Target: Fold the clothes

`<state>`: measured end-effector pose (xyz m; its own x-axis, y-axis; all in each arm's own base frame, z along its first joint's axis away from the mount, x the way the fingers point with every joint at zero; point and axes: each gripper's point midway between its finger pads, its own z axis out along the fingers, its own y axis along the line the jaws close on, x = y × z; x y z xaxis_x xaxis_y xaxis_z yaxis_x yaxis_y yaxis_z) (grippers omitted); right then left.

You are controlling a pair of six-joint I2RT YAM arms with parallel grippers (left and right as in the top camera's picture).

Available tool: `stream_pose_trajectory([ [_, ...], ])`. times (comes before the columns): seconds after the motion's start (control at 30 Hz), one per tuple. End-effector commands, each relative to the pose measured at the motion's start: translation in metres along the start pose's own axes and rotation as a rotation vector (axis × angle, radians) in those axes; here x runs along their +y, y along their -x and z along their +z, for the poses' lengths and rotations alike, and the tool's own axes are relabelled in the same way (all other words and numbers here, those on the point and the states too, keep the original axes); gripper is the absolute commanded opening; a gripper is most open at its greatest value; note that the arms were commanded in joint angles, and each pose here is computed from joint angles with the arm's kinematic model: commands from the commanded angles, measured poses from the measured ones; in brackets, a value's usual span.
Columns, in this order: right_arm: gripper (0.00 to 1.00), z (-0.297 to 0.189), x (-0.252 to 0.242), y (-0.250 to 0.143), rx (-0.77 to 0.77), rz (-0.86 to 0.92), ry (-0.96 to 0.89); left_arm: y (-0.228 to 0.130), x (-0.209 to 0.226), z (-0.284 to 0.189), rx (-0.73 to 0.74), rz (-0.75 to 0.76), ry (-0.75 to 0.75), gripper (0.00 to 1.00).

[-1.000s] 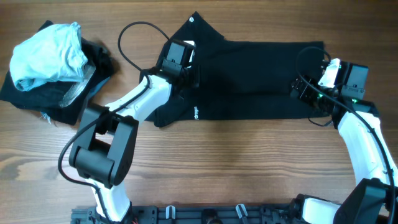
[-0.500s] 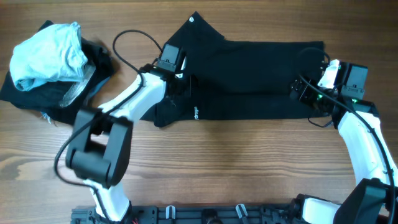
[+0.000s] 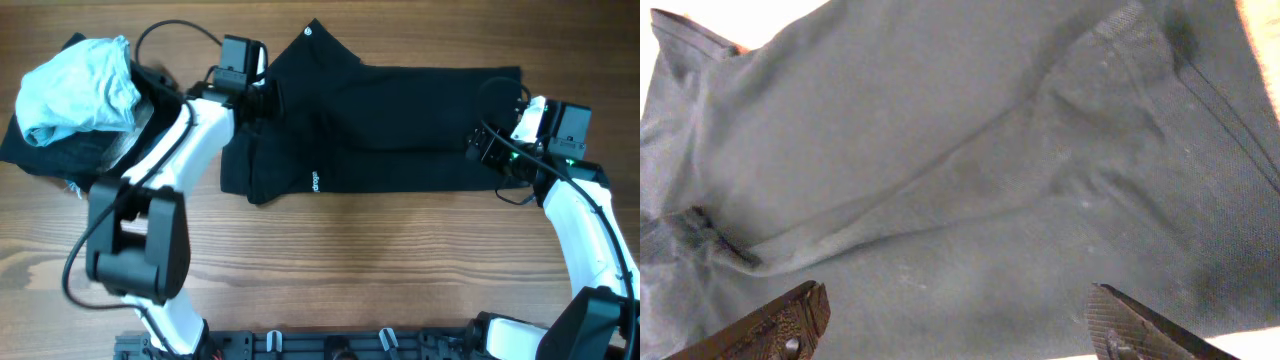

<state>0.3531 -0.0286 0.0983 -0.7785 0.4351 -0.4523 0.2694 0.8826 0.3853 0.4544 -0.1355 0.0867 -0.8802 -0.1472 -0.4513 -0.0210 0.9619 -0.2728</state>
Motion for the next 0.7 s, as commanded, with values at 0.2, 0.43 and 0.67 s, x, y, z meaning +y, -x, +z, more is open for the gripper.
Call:
stream_pose_trajectory([
  [0.2, 0.92, -0.002, -0.014, 0.006, -0.033, -0.005, -0.092, -0.123, 0.059, -0.023, 0.451, -0.070, 0.197, 0.67],
  [0.43, 0.99, -0.002, -0.017, -0.005, 0.008, 0.042, -0.099, -0.165, 0.076, -0.006, 0.501, -0.074, 0.211, 0.77],
  [0.67, 0.99, 0.005, -0.036, -0.006, 0.003, 0.142, -0.196, -0.179, 0.128, -0.013, 0.497, -0.194, 0.393, 0.04],
])
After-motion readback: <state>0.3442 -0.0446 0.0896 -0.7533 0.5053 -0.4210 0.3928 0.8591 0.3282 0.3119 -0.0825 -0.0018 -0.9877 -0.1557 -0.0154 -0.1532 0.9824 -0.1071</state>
